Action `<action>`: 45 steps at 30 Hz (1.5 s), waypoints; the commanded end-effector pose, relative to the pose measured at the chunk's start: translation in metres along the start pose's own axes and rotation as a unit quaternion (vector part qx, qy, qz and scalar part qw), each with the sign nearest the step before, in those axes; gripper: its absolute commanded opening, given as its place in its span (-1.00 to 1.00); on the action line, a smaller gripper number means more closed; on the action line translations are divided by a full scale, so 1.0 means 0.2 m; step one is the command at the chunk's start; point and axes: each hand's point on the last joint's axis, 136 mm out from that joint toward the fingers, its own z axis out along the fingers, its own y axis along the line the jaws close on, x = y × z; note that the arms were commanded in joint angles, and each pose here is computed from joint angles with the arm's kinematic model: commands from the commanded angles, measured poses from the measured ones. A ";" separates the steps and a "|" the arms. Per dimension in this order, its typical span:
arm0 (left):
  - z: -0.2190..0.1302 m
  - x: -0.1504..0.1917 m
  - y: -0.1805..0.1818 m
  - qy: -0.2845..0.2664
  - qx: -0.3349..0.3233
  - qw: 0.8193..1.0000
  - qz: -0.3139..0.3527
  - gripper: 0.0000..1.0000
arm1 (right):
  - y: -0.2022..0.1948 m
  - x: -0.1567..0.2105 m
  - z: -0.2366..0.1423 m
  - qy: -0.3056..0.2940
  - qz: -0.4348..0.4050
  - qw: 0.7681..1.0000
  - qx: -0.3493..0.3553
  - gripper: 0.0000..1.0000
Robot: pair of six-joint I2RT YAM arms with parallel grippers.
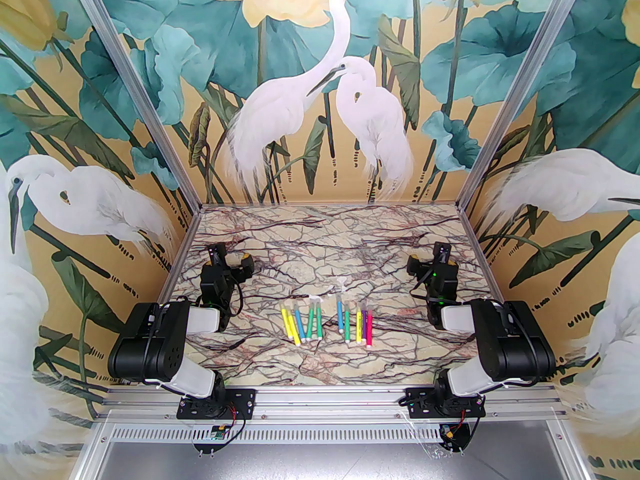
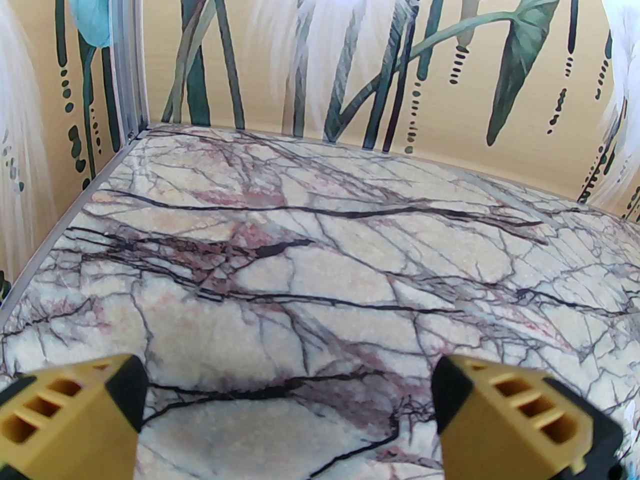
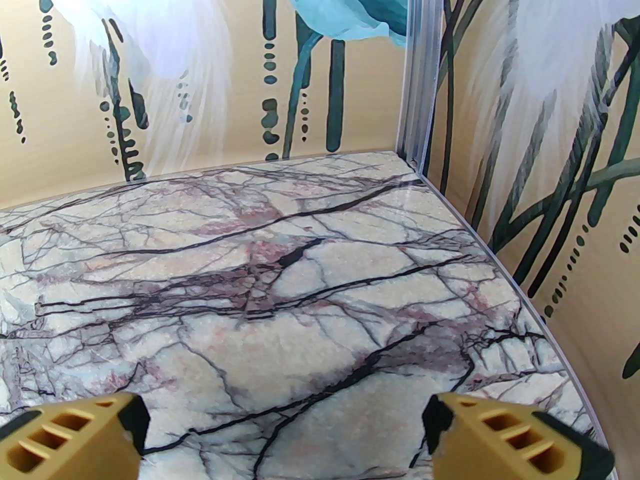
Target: Open the pen caps
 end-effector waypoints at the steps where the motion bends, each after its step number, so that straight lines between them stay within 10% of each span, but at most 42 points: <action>1: 0.00 0.00 0.02 -0.004 -0.008 1.000 0.002 0.99 | 0.02 -0.03 0.01 -0.008 -0.004 1.000 -0.009 0.98; 45: -0.04 -0.04 0.03 -0.017 -0.012 1.000 -0.001 0.99 | -0.01 -0.07 0.01 0.001 0.000 1.000 0.006 0.99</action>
